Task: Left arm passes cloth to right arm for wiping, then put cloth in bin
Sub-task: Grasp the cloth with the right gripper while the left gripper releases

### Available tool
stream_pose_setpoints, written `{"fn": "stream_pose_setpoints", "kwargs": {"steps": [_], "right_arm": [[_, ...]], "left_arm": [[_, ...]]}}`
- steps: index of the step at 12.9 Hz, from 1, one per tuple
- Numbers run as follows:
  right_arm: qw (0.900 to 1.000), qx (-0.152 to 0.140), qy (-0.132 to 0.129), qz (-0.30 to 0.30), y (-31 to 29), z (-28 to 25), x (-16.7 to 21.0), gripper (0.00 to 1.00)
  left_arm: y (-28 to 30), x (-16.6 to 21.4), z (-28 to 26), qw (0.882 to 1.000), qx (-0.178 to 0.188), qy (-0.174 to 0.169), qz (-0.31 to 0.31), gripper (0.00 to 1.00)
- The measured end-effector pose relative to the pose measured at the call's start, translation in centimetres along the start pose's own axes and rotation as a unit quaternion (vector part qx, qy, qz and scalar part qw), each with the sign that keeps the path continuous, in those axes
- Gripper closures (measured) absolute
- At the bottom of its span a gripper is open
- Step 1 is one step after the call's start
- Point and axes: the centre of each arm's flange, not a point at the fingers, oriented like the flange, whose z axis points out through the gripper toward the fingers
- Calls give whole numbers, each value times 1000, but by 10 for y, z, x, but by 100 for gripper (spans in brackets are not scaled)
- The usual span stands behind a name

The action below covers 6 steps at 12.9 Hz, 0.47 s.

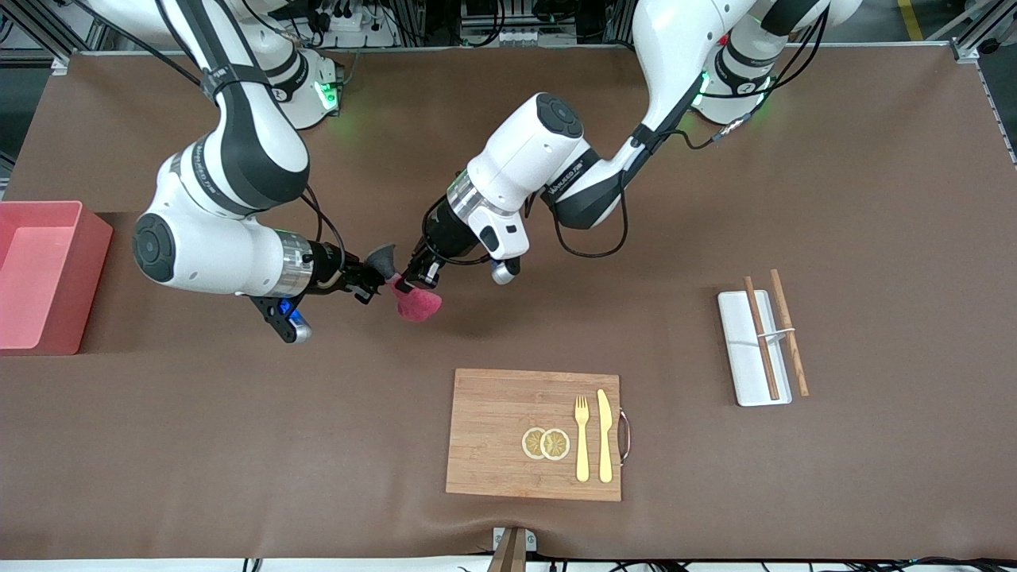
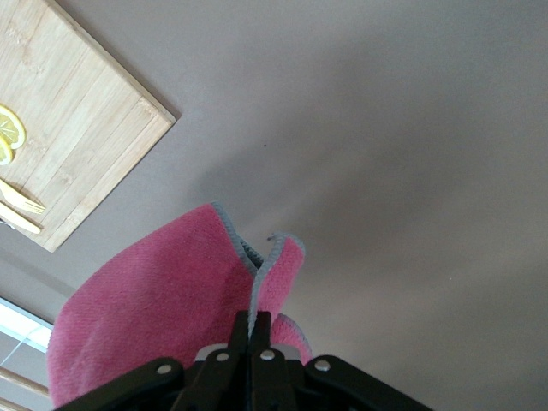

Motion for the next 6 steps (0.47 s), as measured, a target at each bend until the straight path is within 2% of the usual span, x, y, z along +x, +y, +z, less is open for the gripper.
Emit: {"fn": "stream_pose_setpoints", "kwargs": {"steps": [3, 4, 6], "right_arm": [[1000, 1, 6, -2, 0, -3, 2, 98], [1000, -3, 14, -7, 1, -5, 3, 98], [999, -19, 40, -29, 3, -10, 6, 98]], "left_arm": [[0, 1, 0, 1000, 0, 1, 0, 96], [1, 2, 0, 1000, 0, 2, 0, 90], [1, 2, 0, 1000, -1, 2, 0, 67]]}}
